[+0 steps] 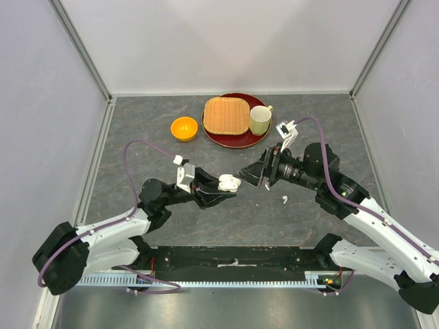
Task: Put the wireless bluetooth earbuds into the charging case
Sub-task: Open the charging case.
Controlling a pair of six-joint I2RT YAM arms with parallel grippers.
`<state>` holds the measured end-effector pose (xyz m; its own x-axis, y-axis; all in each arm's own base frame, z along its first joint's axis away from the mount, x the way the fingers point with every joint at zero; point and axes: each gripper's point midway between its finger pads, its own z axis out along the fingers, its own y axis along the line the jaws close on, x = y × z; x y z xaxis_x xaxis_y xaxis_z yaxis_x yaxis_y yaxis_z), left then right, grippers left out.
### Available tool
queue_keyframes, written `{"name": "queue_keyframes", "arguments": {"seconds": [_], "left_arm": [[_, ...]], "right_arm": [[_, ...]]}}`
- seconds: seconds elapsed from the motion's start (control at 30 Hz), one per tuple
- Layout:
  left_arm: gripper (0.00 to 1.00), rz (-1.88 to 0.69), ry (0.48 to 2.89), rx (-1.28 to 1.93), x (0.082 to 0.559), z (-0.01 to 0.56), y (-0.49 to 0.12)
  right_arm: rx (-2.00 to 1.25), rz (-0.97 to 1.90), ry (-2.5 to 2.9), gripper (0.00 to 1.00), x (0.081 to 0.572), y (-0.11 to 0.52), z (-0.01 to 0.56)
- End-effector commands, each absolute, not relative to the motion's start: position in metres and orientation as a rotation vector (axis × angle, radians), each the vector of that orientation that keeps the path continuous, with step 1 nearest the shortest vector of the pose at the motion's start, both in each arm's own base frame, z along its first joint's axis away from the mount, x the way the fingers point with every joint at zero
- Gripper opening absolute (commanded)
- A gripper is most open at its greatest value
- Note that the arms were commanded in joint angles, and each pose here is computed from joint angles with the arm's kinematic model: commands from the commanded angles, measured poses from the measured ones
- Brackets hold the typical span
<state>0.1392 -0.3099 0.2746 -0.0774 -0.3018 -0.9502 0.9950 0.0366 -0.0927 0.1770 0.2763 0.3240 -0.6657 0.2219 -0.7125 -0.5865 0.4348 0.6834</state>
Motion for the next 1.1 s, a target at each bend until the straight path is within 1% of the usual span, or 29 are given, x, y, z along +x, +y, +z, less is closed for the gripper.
{"name": "queue_keyframes", "arguments": {"seconds": [0.0, 0.07, 0.1, 0.17, 0.23, 0.3, 0.4, 0.57, 0.83, 1.07], "left_arm": [[0.02, -1.238, 1.051, 0.855, 0.152, 0.277, -0.3], [0.02, -1.21, 1.053, 0.84, 0.153, 0.277, -0.296], [0.02, -1.19, 1.062, 0.842, 0.155, 0.274, -0.294], [0.02, -1.167, 1.078, 0.831, 0.157, 0.27, -0.291], [0.02, -1.145, 1.067, 0.826, 0.155, 0.273, -0.286], [0.02, -1.129, 1.054, 0.812, 0.153, 0.276, -0.28], [0.02, -1.114, 1.049, 0.799, 0.151, 0.279, -0.275], [0.02, -1.095, 1.051, 0.789, 0.148, 0.281, -0.267], [0.02, -1.073, 1.007, 0.764, 0.142, 0.292, -0.256], [0.02, -1.047, 0.973, 0.751, 0.14, 0.299, -0.25]], "right_arm": [[-0.253, 1.33, 1.773, 0.86, 0.182, 0.27, 0.361], [-0.196, 1.299, 1.766, 0.87, 0.189, 0.264, 0.361], [-0.171, 1.285, 1.772, 0.88, 0.191, 0.261, 0.359], [-0.014, 1.192, 1.791, 0.93, 0.209, 0.245, 0.352], [0.159, 1.02, 1.849, 0.95, 0.229, 0.218, 0.33], [0.299, 0.901, 1.917, 0.98, 0.24, 0.193, 0.308], [0.401, 0.786, 1.965, 0.98, 0.25, 0.168, 0.289], [0.422, 0.653, 2.069, 0.98, 0.261, 0.155, 0.263], [0.505, 0.301, 2.272, 0.98, 0.273, 0.116, 0.218], [0.495, 0.19, 2.315, 0.98, 0.267, 0.1, 0.195]]}}
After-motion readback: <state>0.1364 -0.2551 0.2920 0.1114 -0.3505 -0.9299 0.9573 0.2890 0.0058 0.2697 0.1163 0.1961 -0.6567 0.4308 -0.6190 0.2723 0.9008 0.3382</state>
